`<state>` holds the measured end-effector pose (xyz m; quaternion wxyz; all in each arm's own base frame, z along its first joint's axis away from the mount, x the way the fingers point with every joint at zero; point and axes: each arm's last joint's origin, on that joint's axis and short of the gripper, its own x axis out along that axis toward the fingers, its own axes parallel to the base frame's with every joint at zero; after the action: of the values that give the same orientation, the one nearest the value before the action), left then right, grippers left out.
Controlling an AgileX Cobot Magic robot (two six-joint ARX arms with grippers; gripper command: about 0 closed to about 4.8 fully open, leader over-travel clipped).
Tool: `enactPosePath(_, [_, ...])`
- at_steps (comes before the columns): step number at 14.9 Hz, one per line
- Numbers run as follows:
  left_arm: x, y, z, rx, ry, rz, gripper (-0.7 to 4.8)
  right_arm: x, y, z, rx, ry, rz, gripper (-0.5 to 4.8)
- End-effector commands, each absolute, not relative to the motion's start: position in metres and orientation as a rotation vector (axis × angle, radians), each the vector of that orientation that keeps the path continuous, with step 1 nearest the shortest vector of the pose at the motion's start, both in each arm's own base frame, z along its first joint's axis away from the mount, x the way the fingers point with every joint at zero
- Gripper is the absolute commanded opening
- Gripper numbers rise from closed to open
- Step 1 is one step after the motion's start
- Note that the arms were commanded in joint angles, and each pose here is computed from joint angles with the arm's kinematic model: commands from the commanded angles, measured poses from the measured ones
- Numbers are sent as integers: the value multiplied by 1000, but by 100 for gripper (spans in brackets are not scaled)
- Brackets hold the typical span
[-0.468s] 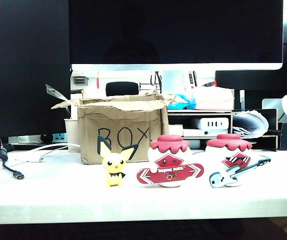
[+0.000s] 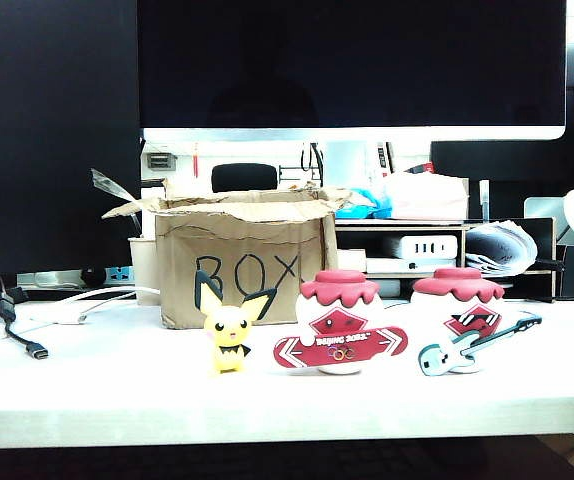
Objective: Put the doll that is least similar in size compared to the others into the paper box.
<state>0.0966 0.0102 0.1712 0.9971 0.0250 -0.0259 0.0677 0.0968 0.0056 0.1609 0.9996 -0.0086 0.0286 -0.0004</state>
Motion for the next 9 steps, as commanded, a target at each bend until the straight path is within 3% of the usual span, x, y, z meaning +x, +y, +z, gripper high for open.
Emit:
enactPosePath(1, [97, 8, 172, 50, -64, 113, -5, 97, 6, 161, -11, 44, -1, -1])
enactPosePath(4, [97, -7, 172, 45, -66, -43, -5, 97, 6, 161, -11, 44, -1, 0])
enactPosePath(9, [87, -45, 171, 33, -66, -454, -5, 97, 6, 161, -11, 44, -1, 0])
